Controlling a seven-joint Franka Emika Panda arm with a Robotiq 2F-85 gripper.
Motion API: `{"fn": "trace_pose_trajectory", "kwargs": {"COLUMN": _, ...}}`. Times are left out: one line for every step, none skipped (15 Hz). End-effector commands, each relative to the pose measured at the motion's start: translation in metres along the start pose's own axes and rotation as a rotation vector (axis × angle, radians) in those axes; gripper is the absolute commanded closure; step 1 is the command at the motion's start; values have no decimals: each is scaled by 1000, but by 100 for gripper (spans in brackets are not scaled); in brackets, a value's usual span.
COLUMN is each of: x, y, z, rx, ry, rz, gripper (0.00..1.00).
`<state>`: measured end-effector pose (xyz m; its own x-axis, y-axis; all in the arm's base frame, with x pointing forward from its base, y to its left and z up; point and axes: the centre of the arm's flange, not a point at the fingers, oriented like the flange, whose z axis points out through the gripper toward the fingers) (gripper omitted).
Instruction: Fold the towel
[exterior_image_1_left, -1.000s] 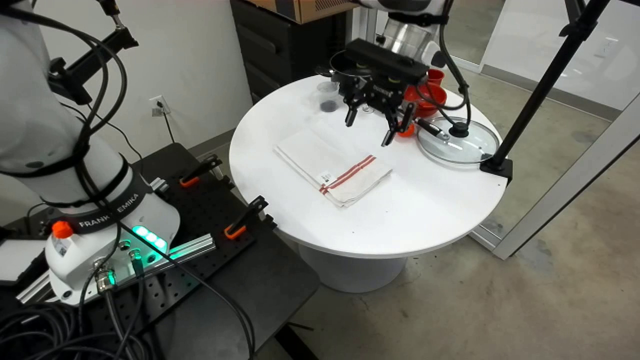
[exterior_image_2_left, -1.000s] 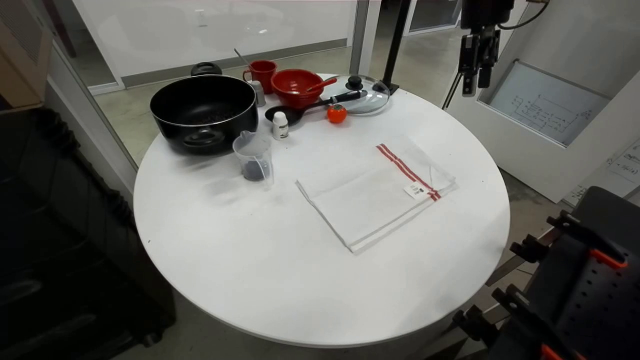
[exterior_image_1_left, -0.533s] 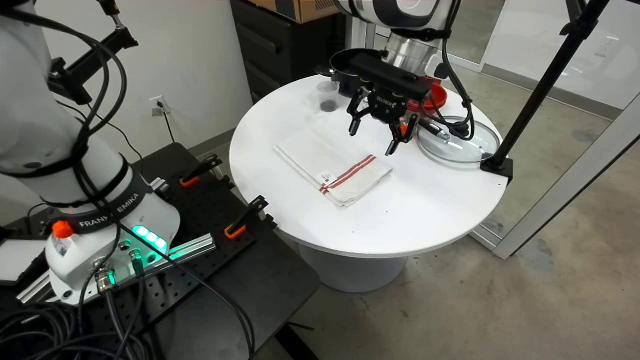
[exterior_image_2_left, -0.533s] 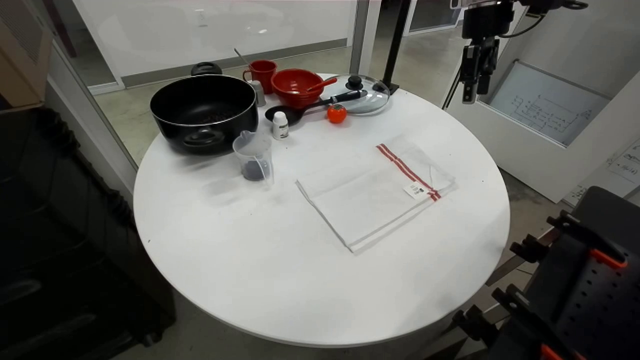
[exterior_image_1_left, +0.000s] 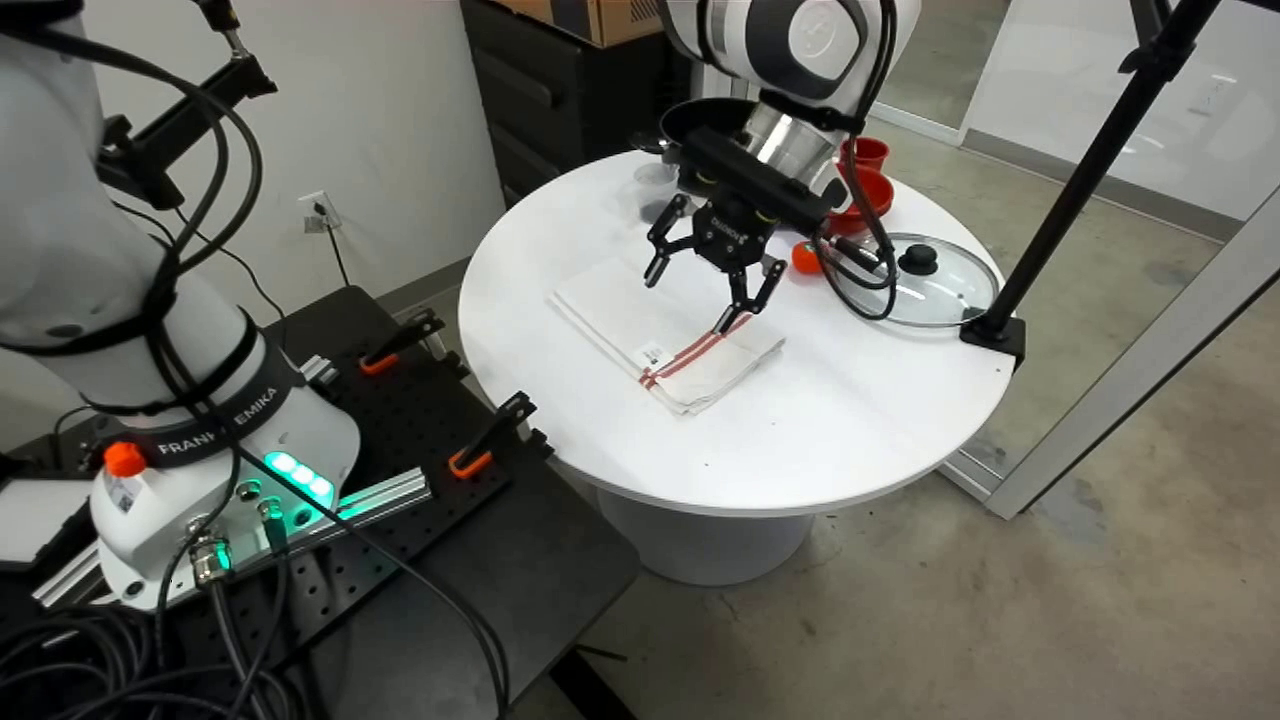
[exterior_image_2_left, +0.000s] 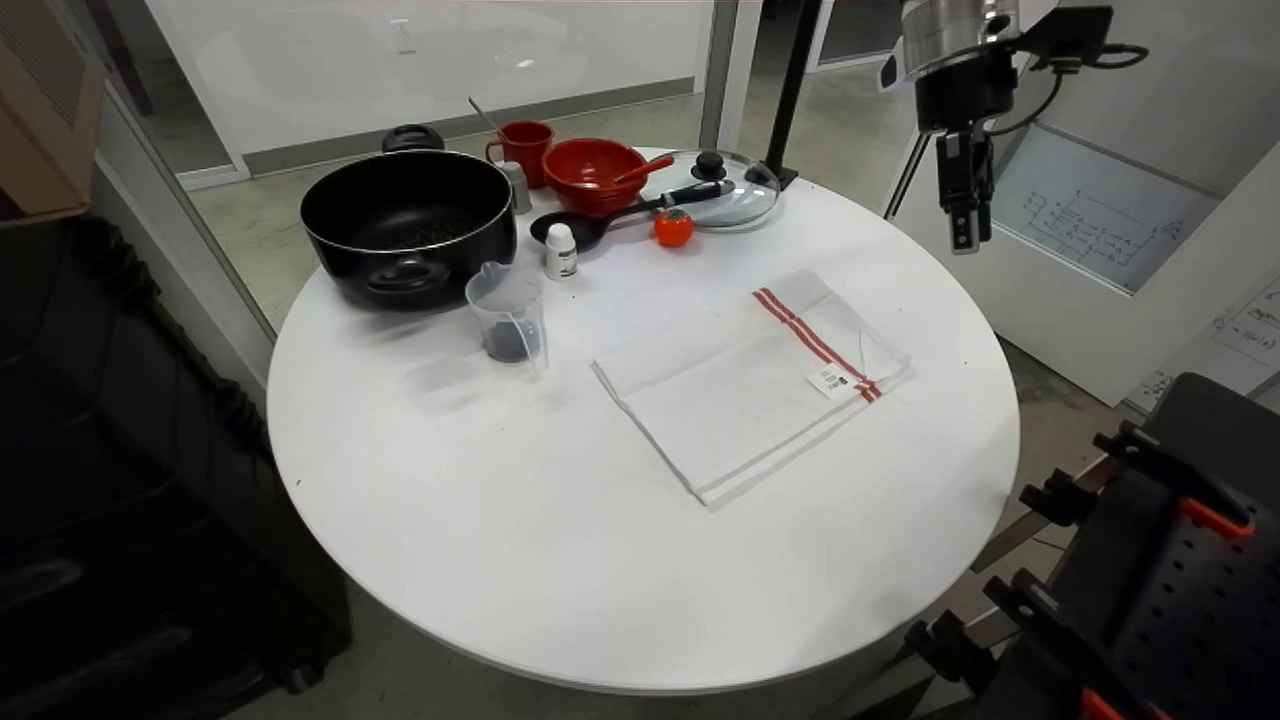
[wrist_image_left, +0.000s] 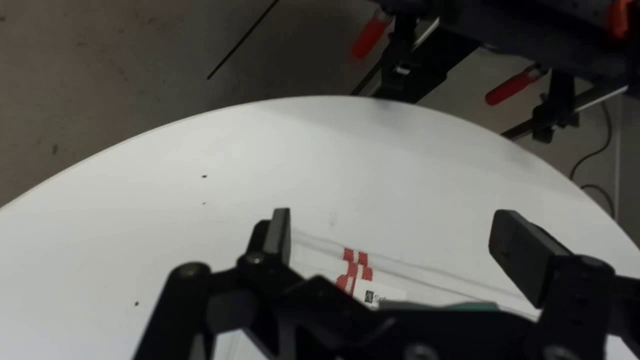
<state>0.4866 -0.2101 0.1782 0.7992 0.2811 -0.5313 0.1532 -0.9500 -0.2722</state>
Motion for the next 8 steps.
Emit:
{"fn": "trace_pose_trajectory", "kwargs": {"x": 23, "y": 18, "z": -4, "rx": 110, "ry": -115, "rz": -120, "gripper": 0}}
{"fn": "trace_pose_trajectory", "kwargs": {"x": 26, "y": 21, "z": -4, "rx": 130, "ry": -129, "rz": -129, "gripper": 0}}
{"fn": "trace_pose_trajectory", "kwargs": {"x": 31, "y": 27, "z": -4, "rx": 141, "ry": -128, "rz": -124, "gripper": 0}}
{"fn": "trace_pose_trajectory", "kwargs": {"x": 34, "y": 33, "z": -4, "rx": 137, "ry": -125, "rz": -121, "gripper": 0}}
{"fn": "trace_pose_trajectory", "kwargs": {"x": 39, "y": 39, "z": -4, "rx": 125, "ry": -112, "rz": -112, "gripper": 0}}
{"fn": "trace_pose_trajectory", "kwargs": {"x": 44, "y": 47, "z": -4, "rx": 110, "ry": -101, "rz": -105, "gripper": 0}}
{"fn": "trace_pose_trajectory", "kwargs": {"x": 50, "y": 54, "z": -4, "rx": 89, "ry": -82, "rz": -101, "gripper": 0}}
{"fn": "trace_pose_trajectory", "kwargs": {"x": 54, "y": 58, "z": -3, "rx": 74, "ry": -70, "rz": -98, "gripper": 0}}
